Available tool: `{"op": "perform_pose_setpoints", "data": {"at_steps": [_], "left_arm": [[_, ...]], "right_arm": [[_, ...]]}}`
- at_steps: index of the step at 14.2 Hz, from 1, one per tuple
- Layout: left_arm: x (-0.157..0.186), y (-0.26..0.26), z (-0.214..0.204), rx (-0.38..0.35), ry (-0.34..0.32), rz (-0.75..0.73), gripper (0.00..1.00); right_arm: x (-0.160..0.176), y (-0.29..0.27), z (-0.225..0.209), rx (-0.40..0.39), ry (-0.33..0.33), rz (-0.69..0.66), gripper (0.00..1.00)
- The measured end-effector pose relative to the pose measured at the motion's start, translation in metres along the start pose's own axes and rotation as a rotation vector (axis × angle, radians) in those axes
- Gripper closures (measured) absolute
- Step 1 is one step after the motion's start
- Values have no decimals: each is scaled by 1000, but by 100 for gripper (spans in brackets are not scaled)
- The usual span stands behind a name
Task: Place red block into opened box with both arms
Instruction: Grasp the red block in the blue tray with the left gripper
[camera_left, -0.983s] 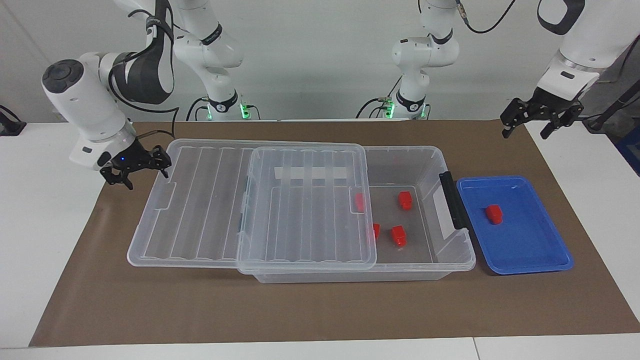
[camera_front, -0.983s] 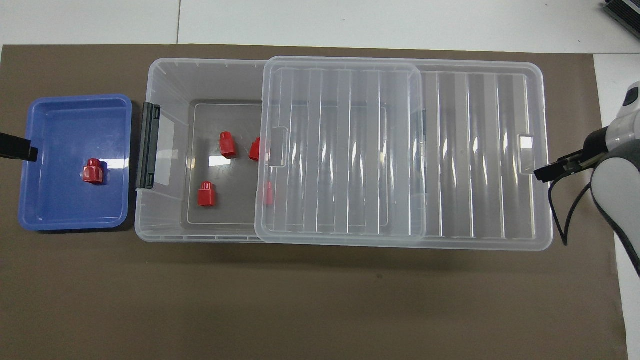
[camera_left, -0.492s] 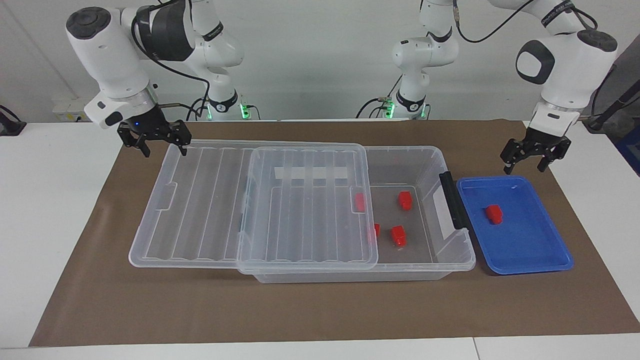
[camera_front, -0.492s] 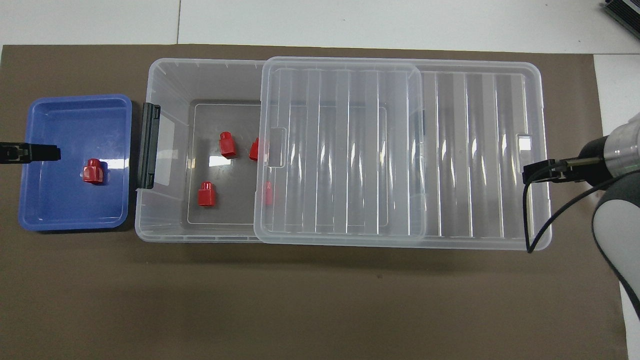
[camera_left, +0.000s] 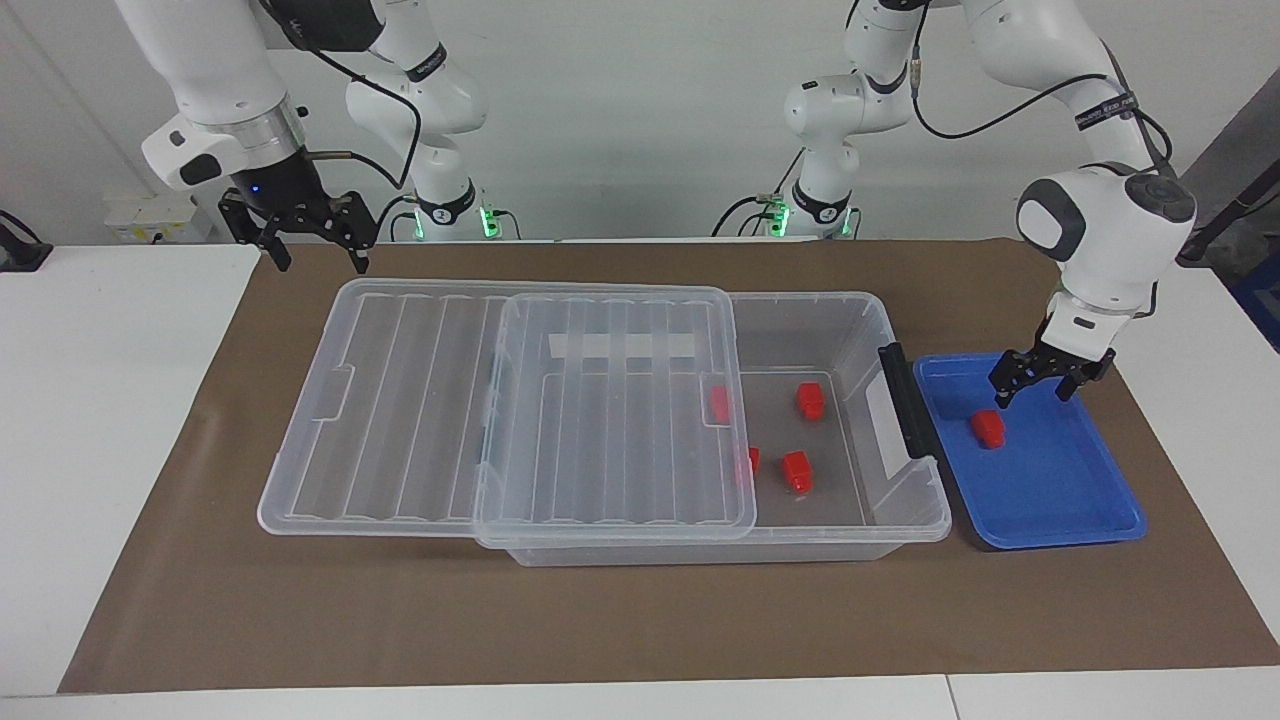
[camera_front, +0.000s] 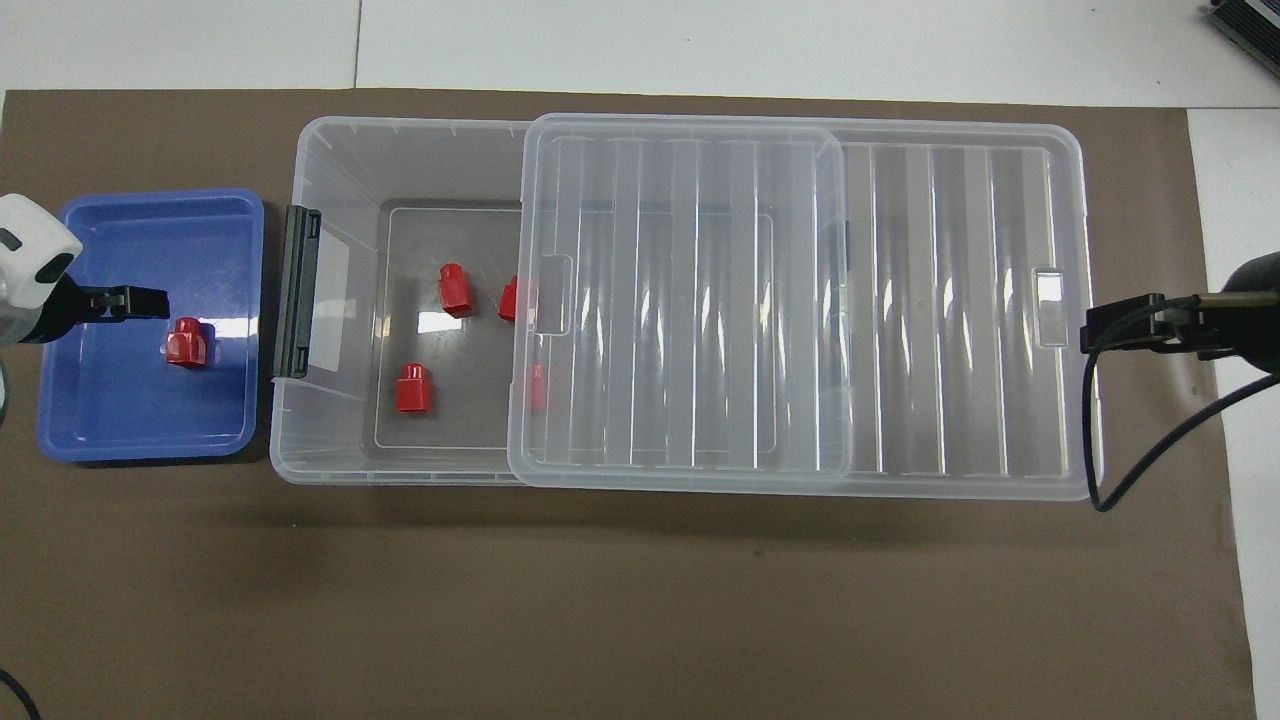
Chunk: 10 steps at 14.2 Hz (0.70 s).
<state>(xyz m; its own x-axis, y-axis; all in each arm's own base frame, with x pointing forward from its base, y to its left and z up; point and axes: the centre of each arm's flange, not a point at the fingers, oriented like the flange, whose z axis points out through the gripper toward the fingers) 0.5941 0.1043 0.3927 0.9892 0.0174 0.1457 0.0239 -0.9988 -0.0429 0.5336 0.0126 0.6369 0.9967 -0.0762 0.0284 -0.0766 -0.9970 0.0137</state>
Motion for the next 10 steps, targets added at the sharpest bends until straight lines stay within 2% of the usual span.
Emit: {"op": "perform_pose_setpoints", "data": {"at_steps": [3, 10], "left_arm": [[-8, -7, 41, 1, -27, -32, 0], [-16, 7, 88, -3, -43, -59, 0]], "right_arm": [[3, 1, -6, -8, -23, 2, 1], [7, 0, 1, -21, -39, 29, 0]]}}
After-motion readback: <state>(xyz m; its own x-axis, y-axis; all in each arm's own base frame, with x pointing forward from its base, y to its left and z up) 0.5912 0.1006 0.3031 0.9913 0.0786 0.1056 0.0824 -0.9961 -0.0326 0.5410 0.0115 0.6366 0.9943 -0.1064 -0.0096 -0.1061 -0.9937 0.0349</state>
